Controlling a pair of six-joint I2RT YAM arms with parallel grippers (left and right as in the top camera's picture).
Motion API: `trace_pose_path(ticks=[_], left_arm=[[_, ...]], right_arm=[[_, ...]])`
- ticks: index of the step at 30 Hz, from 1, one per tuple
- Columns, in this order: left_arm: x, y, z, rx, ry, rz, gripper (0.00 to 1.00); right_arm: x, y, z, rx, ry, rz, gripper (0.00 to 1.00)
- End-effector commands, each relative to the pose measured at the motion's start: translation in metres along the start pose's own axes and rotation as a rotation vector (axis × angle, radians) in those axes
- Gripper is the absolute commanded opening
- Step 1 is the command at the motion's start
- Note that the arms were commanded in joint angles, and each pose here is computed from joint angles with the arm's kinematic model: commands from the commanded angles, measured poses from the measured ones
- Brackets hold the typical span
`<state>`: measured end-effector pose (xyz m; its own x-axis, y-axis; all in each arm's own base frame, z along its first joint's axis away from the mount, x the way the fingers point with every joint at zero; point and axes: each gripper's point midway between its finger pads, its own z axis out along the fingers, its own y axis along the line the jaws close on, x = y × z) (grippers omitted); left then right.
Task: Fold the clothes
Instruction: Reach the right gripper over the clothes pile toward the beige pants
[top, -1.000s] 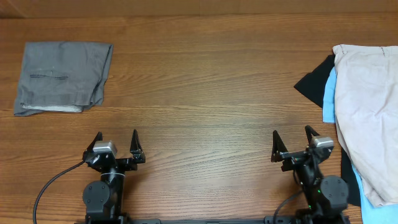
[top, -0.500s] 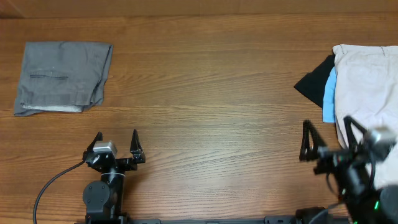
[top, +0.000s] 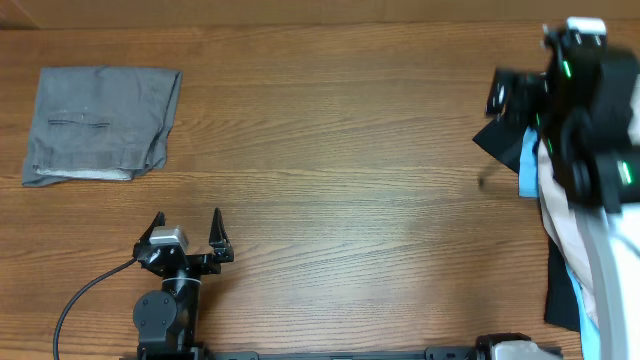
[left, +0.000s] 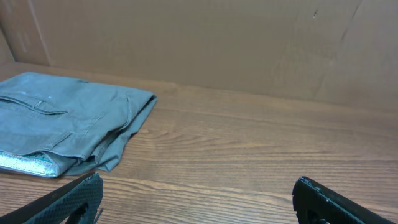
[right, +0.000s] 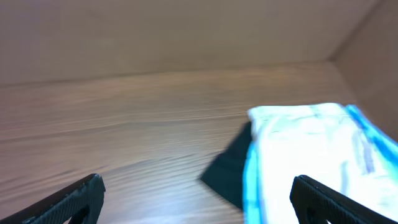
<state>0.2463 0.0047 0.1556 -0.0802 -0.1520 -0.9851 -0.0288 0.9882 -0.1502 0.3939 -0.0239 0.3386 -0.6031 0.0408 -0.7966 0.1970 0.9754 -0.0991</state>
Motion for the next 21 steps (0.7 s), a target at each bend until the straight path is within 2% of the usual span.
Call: trace_pose_path(ticks=[1,4,9,15,21], left_arm=[[-0.001,0.001,0.000,-0.007,-0.009,0.020,1.00],[-0.001,0.001,0.000,-0.007,-0.009,0.020,1.00],[-0.001,0.001,0.000,-0.007,-0.009,0.020,1.00],[-0.001,0.001,0.000,-0.007,-0.009,0.020,1.00],[-0.001,0.001,0.000,-0.007,-0.009,0.020,1.00]], right_arm=[[-0.014,-0.037,0.044,0.161,0.030,-0.003,1.00],[-0.018,-0.047,0.088,0.193,0.027,0.023,1.00],[0.010,-0.078,0.140,0.302,0.127,-0.014,1.00],[0.050,-0.086,0.213,0.178,0.230,-0.100,0.83],[0.083,-0.101,0.270,0.161,0.264,-0.159,0.85]])
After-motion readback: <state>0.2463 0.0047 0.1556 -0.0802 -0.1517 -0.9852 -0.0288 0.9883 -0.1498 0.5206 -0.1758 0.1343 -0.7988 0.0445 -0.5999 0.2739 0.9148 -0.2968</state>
